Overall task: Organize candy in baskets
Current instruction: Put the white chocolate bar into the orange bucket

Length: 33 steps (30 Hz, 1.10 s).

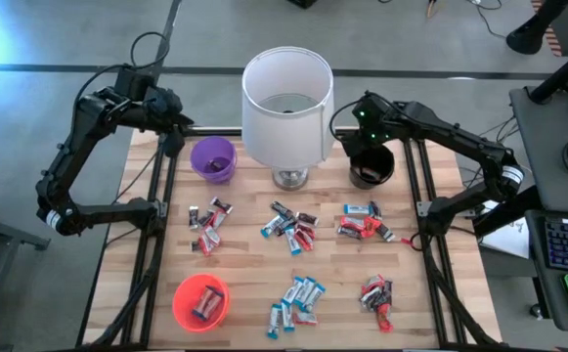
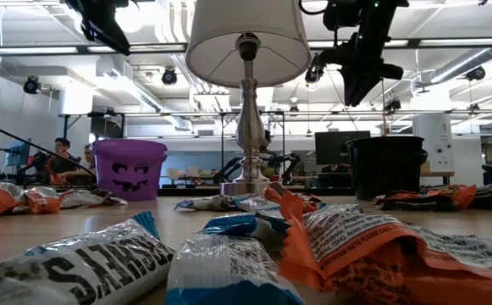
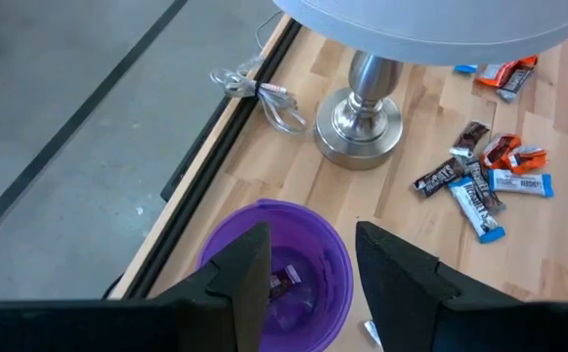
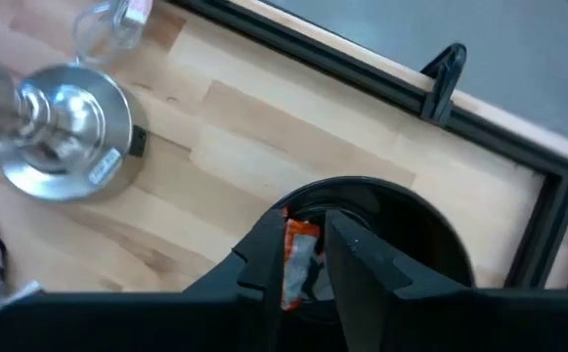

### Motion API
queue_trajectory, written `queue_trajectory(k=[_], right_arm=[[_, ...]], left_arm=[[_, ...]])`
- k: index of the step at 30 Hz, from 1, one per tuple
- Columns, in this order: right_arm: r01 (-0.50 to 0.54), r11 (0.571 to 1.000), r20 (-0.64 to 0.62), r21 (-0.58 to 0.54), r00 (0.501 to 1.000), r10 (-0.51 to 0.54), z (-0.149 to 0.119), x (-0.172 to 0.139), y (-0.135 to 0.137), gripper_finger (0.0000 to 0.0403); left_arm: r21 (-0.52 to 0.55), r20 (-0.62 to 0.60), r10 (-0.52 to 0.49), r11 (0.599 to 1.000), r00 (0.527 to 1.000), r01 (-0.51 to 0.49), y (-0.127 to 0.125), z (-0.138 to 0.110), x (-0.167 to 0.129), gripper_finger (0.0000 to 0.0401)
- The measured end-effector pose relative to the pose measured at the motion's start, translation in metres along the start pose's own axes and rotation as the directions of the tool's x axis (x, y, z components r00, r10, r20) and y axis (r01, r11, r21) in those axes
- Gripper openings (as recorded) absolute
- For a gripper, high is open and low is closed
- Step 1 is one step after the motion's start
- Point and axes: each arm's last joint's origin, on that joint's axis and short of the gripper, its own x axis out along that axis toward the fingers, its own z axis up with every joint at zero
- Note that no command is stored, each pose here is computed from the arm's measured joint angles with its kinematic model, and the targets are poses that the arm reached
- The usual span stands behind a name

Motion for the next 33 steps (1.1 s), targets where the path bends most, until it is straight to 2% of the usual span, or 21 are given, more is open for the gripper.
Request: queue_trajectory(k=[4,10,13,21,26,33], right_arm=[[-0.011,1.0,-0.018,-0.013,1.0,0.011,-0.001,0.0,0.0,0.011],[0.028,0.999,-0.035,-0.039,0.999,-0.029,-0.004,0.0,-0.002,0.017],[0.033,0.999,-0.053,-0.041,0.998,-0.035,-0.005,0.0,-0.003,0.0186],[0.041,0.999,-0.116,-0.016,0.992,-0.043,-0.011,0.0,-0.005,0.0166],[-0.062,0.997,-0.187,-0.048,0.981,0.053,-0.014,-0.001,-0.003,0.0155],[-0.068,0.996,-0.185,-0.057,0.981,0.056,-0.014,-0.003,-0.004,0.0162]], left_arm=[[-0.004,0.0,0.0,1.0,1.0,0.0,0.0,0.0,0.0,0.0134],[-0.005,0.0,0.0,1.0,1.0,0.0,0.0,0.0,0.0,0.0134],[-0.004,0.0,0.0,1.0,1.0,0.0,0.0,0.0,0.0,0.0134],[-0.008,0.001,-0.001,1.0,1.0,0.001,0.0,0.0,0.0,0.0134],[-0.04,-0.039,-0.027,0.999,0.999,0.025,-0.003,-0.004,0.0,0.0134],[-0.05,-0.107,-0.094,0.995,0.99,0.089,-0.013,-0.008,0.002,0.0134]])
